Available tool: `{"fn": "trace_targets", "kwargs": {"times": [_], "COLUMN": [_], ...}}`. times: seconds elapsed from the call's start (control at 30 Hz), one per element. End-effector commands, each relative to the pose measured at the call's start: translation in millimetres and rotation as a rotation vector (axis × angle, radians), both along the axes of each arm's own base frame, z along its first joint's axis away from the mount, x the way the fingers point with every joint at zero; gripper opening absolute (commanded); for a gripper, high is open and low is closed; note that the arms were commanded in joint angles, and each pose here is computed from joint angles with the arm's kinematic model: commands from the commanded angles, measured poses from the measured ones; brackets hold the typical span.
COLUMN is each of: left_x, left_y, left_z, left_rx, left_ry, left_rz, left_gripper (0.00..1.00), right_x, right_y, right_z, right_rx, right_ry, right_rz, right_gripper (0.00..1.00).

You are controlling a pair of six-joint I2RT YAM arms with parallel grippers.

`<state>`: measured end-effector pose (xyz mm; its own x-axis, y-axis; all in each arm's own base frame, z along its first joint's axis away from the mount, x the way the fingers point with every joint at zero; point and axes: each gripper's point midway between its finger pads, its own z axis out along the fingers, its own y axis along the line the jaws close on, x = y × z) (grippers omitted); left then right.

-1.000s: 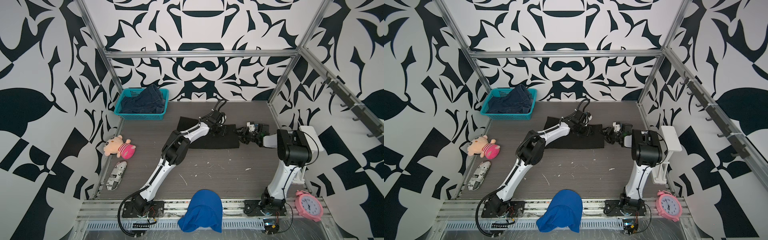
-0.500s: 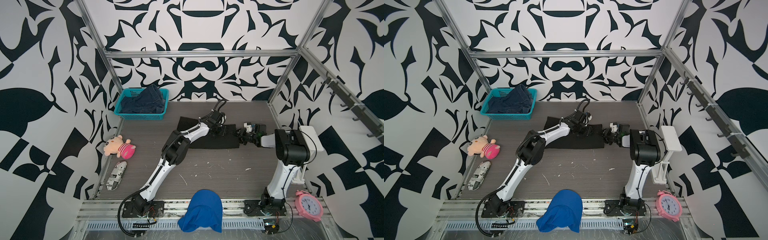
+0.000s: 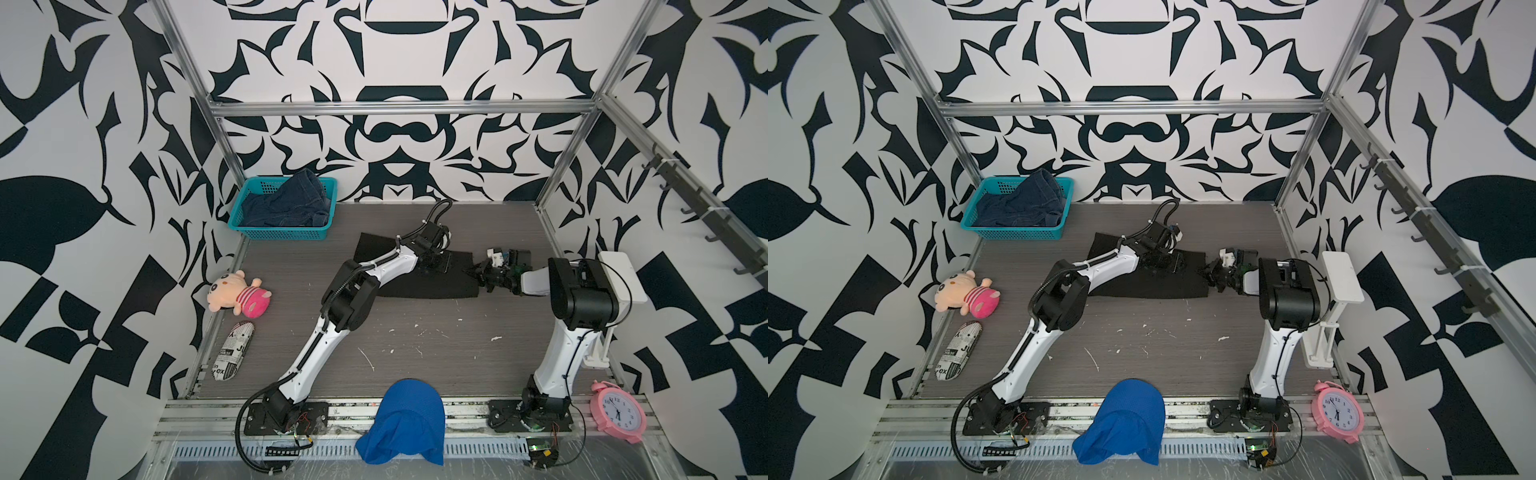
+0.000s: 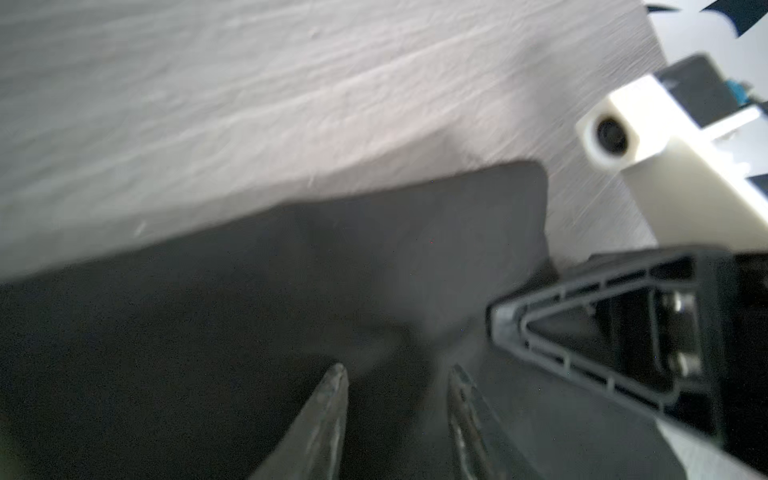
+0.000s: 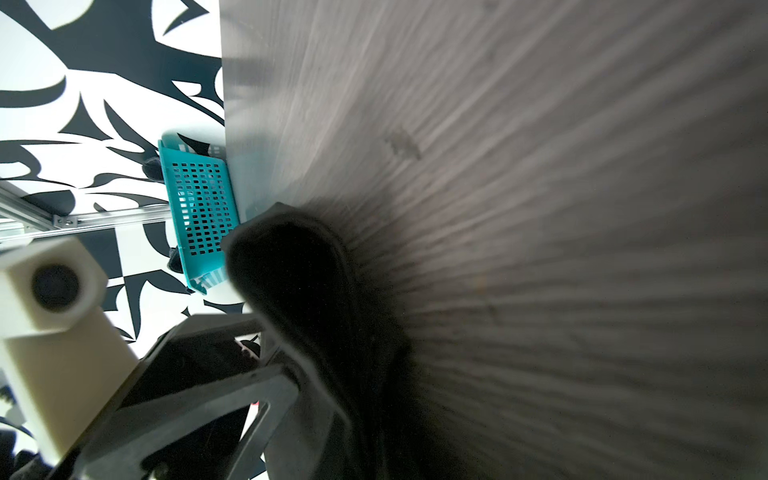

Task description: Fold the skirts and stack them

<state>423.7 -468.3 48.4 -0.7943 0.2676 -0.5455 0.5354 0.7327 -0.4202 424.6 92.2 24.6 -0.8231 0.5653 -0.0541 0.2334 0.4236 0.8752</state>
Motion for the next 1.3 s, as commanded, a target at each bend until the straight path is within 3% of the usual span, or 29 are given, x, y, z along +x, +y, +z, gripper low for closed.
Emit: {"fn": "trace_targets", "kwargs": {"times": [0.0, 0.17, 0.3, 0.4, 0.77, 1.27], "left_x": [6, -2, -5, -7, -29, -38], "left_y": [22, 79, 130, 145, 74, 85], "left_z": [70, 114, 85, 61, 18, -15], "left_rx": [-0.058, -0.046, 0.004, 0.043, 0.035, 0.087], "left_ry": [-0.098, -0.209, -0.138, -0.103, -0.044, -0.002], "left_rz": [0.072, 0.157, 0.242, 0.272, 0.146, 0.167], "left_gripper": [0.45, 0.46, 0.39, 0.36, 0.30, 0.28], "right_x": [-4, -5, -9, -10, -10, -12], "right_y": [-3, -9, -15, -15, -8, 10], "right_z": [5, 17, 25, 27, 34, 94], "right_rx": [-0.059, -0.126, -0.203, -0.248, -0.294, -0.349], "right_ry": [0.012, -0.004, -0.006, -0.002, 0.002, -0.064], "right_rz": [-0.004, -0.006, 0.003, 0.014, 0.031, 0.035], "right_gripper": [0.00, 0.00, 0.00, 0.00, 0.00, 0.00]}}
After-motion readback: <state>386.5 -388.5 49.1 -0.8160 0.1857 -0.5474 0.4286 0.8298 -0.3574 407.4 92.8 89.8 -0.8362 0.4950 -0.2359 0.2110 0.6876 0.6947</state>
